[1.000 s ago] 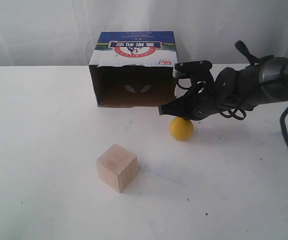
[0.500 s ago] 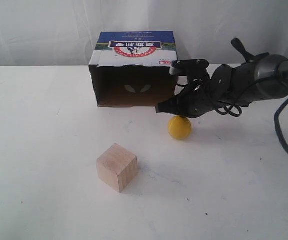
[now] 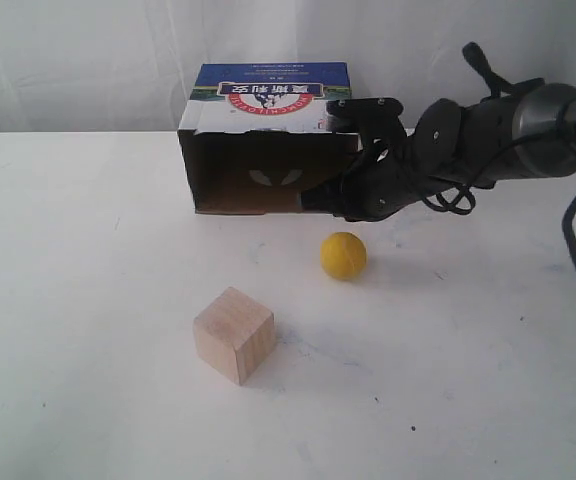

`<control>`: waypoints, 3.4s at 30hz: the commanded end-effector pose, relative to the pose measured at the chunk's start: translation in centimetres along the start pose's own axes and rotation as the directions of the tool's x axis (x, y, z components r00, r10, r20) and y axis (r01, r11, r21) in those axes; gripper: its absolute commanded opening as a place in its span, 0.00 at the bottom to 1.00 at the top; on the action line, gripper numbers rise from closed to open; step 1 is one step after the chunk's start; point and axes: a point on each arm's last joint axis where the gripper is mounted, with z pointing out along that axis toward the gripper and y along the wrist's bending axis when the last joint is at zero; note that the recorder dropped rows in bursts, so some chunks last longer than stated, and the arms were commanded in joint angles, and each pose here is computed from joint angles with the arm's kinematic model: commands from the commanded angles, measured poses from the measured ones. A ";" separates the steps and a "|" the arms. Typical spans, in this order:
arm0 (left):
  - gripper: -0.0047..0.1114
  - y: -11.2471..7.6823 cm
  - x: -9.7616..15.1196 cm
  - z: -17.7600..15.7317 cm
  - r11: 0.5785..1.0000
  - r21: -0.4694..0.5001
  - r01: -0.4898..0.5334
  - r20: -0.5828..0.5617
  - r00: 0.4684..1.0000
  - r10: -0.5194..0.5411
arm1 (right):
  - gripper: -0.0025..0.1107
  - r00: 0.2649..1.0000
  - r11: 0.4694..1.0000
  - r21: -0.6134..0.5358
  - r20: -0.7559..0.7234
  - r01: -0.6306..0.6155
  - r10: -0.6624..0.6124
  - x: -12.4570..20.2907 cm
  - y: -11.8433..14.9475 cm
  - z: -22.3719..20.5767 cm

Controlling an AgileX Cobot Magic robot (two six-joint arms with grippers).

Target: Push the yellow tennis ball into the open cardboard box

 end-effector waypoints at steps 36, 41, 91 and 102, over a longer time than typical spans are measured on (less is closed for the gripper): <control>0.04 -0.1 0.1 0.0 1.000 0.008 0.005 0.004 1.000 -0.005 | 0.02 0.881 0.962 -0.261 -0.434 0.078 -0.189 1.9 0.9 -1.8; 0.04 -0.1 0.1 0.0 1.000 0.008 0.005 0.004 1.000 -0.005 | 0.02 0.855 0.927 -0.374 -0.480 0.004 -0.197 4.0 3.1 1.2; 0.04 -0.1 0.1 0.0 1.000 0.008 0.005 0.004 1.000 -0.005 | 0.02 0.657 0.643 0.766 -0.494 0.019 0.569 6.6 -20.1 -13.5; 0.04 -0.1 0.1 0.0 1.000 0.008 0.005 0.004 1.000 -0.005 | 0.02 0.926 0.674 0.688 -0.006 -0.271 0.379 4.9 -16.0 -20.2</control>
